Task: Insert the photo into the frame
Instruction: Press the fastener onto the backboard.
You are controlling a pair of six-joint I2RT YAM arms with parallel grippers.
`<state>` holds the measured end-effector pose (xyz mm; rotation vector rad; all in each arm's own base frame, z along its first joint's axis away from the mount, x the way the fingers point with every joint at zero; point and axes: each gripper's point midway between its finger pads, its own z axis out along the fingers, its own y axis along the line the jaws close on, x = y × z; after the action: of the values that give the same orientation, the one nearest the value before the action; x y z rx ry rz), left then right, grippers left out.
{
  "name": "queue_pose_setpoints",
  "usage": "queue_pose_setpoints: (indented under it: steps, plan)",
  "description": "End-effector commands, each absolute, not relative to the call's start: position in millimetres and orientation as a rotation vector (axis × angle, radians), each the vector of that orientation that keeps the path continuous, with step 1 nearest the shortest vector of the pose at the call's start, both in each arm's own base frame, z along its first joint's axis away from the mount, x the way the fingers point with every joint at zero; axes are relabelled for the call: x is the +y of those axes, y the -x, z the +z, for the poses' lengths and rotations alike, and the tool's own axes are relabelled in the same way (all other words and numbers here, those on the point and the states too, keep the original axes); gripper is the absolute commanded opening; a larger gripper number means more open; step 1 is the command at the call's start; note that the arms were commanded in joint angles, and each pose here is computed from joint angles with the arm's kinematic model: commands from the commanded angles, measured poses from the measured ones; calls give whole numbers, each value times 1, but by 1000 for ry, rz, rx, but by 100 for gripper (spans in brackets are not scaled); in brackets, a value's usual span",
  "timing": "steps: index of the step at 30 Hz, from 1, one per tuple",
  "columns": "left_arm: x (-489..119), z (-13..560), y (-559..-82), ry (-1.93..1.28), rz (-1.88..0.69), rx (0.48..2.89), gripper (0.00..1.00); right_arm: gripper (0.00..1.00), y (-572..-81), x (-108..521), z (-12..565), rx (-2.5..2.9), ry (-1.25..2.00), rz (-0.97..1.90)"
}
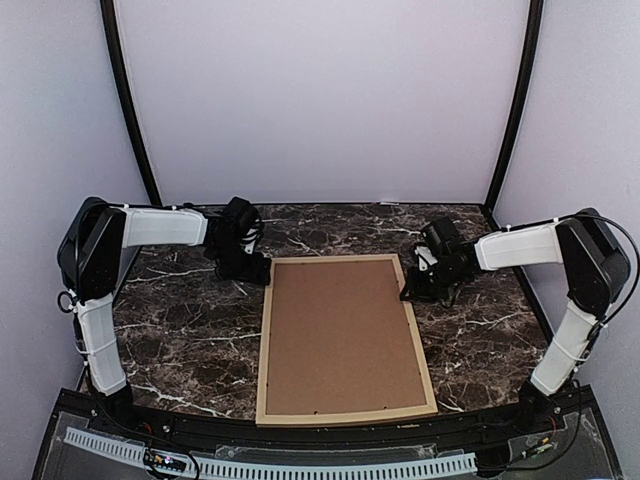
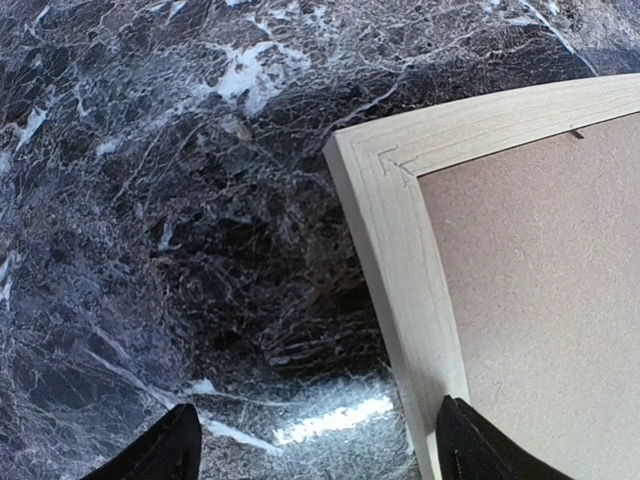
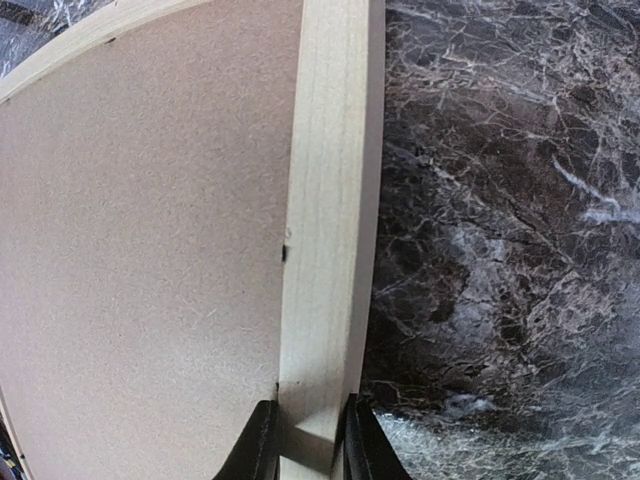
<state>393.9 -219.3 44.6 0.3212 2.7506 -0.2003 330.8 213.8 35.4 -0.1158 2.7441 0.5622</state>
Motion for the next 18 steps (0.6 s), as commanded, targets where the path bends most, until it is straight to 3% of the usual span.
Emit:
queue_pose_setpoints:
  steps: [1, 18]
  plan:
    - [-213, 47, -375, -331, -188, 2794, 83, 12, -322, 216, 17, 2787, 121, 567]
    - [-216, 42, -356, -340, -185, 2824, 83, 11, -323, 214, 19, 2789, 121, 552]
